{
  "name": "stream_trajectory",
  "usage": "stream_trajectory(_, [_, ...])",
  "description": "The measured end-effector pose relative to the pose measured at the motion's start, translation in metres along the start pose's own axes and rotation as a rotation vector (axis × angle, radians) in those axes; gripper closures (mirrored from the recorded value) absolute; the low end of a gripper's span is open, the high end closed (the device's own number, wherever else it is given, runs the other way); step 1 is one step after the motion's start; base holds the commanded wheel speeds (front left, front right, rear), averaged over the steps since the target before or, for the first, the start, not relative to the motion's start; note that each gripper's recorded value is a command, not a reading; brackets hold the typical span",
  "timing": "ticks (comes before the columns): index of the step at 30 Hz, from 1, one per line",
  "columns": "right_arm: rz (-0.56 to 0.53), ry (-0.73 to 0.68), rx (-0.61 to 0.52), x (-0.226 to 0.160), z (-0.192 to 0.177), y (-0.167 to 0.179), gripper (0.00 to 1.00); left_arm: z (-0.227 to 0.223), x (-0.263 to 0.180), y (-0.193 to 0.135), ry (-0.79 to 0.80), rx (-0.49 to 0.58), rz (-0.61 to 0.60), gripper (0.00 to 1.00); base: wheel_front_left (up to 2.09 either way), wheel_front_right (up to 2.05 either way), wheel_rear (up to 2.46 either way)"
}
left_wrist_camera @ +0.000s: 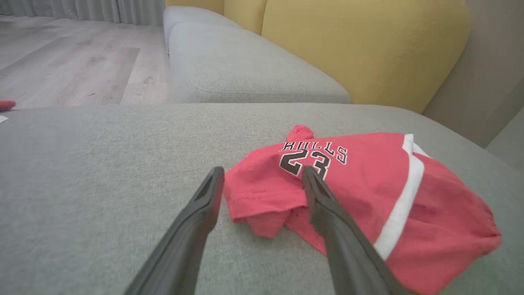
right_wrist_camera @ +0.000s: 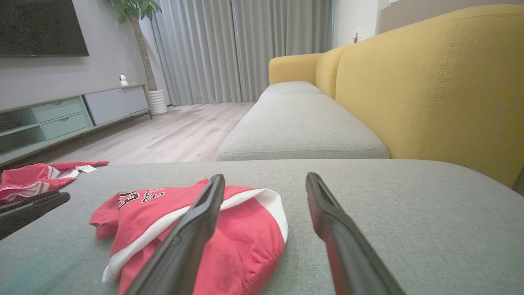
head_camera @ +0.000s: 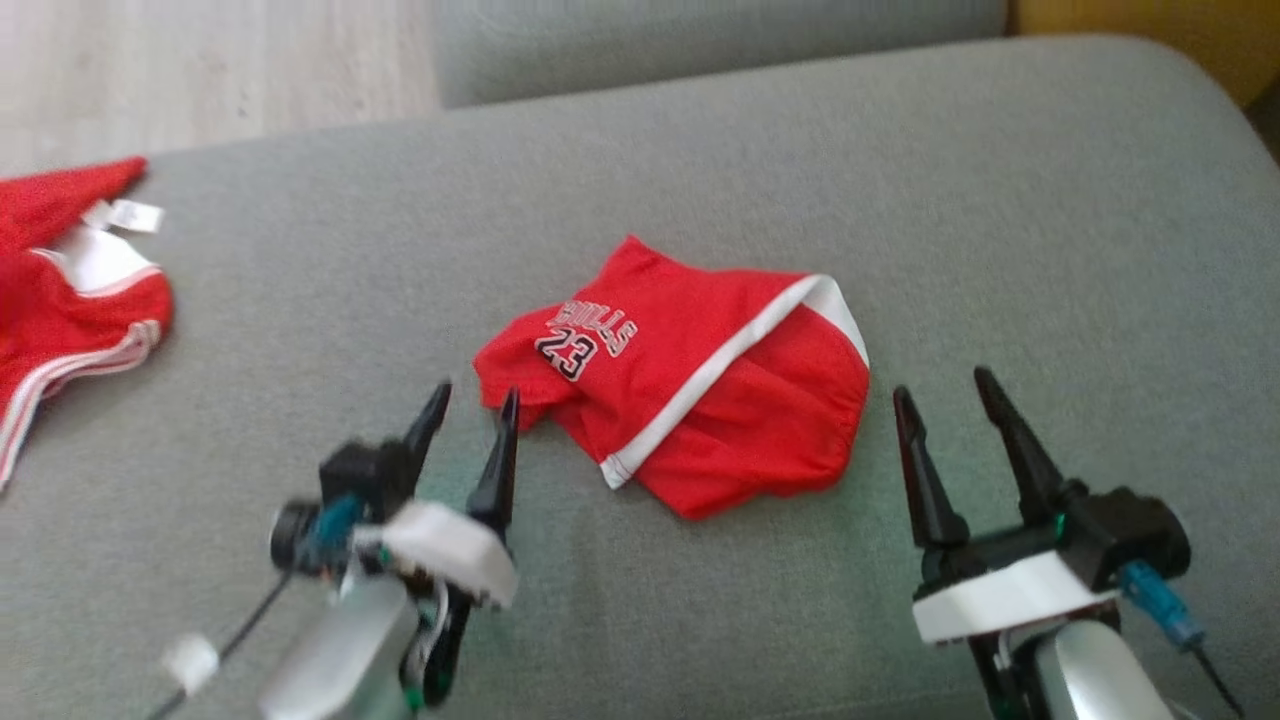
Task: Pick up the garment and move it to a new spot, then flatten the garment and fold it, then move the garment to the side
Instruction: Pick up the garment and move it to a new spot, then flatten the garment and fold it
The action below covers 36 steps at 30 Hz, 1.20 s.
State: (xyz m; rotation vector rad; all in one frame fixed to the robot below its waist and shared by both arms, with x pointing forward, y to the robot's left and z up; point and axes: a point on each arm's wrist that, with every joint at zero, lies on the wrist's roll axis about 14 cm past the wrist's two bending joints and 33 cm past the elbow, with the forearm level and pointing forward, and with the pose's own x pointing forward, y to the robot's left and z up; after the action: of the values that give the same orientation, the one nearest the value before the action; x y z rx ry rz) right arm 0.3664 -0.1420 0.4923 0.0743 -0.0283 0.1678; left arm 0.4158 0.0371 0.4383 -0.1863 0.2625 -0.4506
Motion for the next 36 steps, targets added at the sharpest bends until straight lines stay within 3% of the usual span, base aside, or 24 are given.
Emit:
stream_trajectory(17, [0.065,0.046,0.016,-0.02,-0.015,0.025,0.0,-0.009,-0.109,0.033,-0.122,-0.076,0.26,0.0,0.0,0.0,0.0])
stream_trajectory(36, [0.05,0.106,0.029,-0.025,-0.033,0.021,0.0,-0.005,-0.114,0.038,-0.139,-0.06,0.27,0.0,0.0,0.0,0.0])
